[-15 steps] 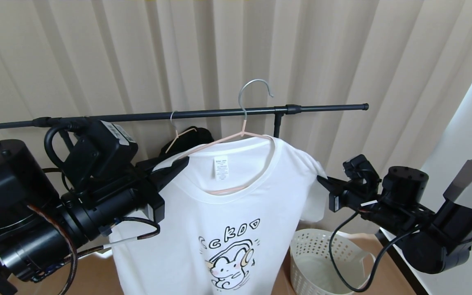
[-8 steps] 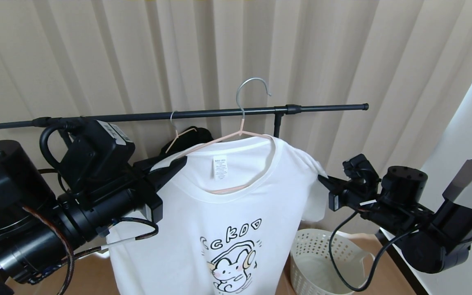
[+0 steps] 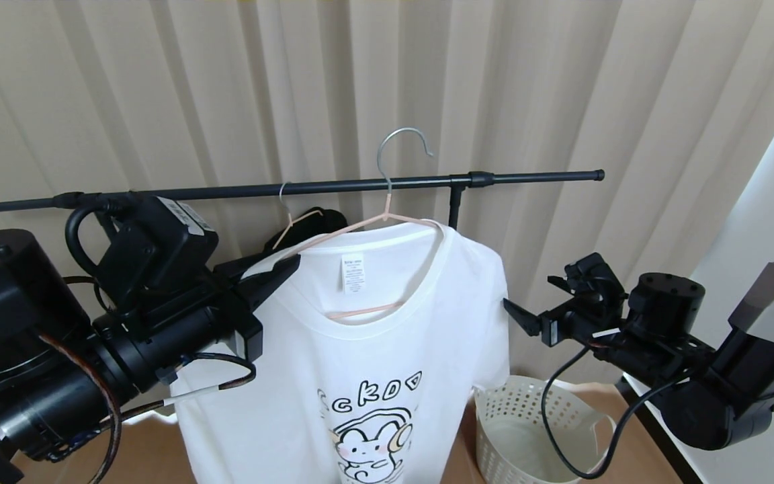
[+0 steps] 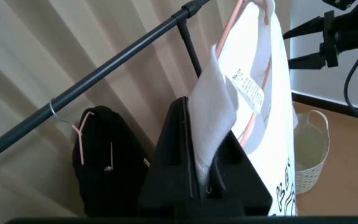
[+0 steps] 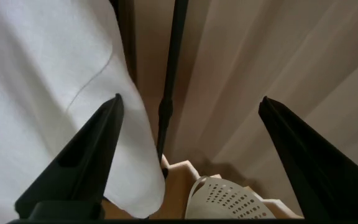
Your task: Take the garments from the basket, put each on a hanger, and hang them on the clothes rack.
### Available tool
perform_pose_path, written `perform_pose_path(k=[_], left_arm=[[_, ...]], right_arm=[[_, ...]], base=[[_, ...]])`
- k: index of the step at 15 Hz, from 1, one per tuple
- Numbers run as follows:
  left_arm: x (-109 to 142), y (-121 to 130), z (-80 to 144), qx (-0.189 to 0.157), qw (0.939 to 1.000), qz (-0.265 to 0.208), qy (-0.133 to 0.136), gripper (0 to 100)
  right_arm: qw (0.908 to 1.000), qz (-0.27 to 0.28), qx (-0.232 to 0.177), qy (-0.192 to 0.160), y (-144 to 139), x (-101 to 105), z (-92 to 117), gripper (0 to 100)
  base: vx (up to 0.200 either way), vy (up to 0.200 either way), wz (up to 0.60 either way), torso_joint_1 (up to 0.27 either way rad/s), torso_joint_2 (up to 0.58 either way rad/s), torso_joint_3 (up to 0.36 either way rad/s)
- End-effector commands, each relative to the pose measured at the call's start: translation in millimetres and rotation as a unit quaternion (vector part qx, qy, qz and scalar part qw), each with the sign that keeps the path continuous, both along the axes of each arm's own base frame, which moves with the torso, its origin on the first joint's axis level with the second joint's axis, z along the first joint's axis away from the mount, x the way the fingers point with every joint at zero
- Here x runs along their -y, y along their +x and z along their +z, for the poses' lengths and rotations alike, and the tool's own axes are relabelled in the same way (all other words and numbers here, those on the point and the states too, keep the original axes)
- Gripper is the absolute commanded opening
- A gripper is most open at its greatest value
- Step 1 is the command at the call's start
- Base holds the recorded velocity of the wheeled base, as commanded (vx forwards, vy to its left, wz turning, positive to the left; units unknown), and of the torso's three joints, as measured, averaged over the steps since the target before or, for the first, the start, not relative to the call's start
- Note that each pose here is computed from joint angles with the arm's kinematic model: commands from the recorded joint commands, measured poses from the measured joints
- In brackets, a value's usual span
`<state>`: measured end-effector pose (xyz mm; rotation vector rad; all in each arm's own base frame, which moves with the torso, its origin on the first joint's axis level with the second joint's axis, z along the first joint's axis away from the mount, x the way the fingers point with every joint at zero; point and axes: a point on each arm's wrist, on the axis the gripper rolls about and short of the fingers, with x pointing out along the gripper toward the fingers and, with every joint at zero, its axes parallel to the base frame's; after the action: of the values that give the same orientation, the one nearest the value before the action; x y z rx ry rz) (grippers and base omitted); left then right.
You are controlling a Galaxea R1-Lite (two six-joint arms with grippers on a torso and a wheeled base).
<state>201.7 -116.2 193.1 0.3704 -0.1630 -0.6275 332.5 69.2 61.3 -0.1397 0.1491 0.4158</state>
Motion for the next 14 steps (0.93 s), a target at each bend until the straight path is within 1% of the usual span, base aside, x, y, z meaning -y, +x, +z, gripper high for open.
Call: perform_pose_path(k=[1, 3, 4, 5, 7, 8, 11, 14], left_arm=[[-2.8, 3.6, -1.8, -0.005, 0.9999, 0.012, 0.0, 0], [-1.9, 8.7, -4.9, -0.014, 0.9994, 0.032, -0.001, 0], [-1.6, 10.9, -6.2, -0.017, 0.9993, 0.035, -0.001, 0], [-4.1, 21.0, -8.2, -0.023, 0.9985, 0.05, -0.002, 0], [-3.6, 25.7, -10.5, -0.028, 0.9981, 0.055, -0.002, 0], [0.1, 36.3, -15.3, -0.041, 0.9962, 0.076, -0.007, 0], [2.3, 49.8, -15.8, -0.049, 0.9935, 0.1, -0.023, 0], [3.6, 60.3, -24.5, -0.063, 0.9916, 0.111, -0.02, 0]], right_arm=[[1.0, 0.0, 0.003, 0.001, 0.9, 0.2, 1.0, 100], [1.0, 0.0, 0.003, 0.001, 1.2, 0.1, 1.3, 100], [1.0, 0.0, 0.003, 0.001, 1.3, 0.1, 0.7, 100], [1.0, 0.0, 0.002, 0.0, 1.4, 0.1, 0.2, 100], [1.0, 0.001, 0.002, 0.0, 1.3, -0.4, 0.2, 100], [1.0, 0.0, 0.003, 0.001, 1.6, 0.0, 1.0, 100], [1.0, 0.0, 0.004, 0.001, 1.8, 0.0, 1.3, 100], [1.0, -0.001, 0.005, 0.001, 1.9, 0.5, 1.8, 100]], base=[[0.0, 0.0, 0.0, 0.0, 0.0, 0.0], [0.0, 0.0, 0.0, 0.0, 0.0, 0.0], [0.0, 0.0, 0.0, 0.0, 0.0, 0.0], [0.0, 0.0, 0.0, 0.0, 0.0, 0.0], [0.0, 0.0, 0.0, 0.0, 0.0, 0.0], [0.0, 0.0, 0.0, 0.0, 0.0, 0.0], [0.0, 0.0, 0.0, 0.0, 0.0, 0.0], [0.0, 0.0, 0.0, 0.0, 0.0, 0.0]])
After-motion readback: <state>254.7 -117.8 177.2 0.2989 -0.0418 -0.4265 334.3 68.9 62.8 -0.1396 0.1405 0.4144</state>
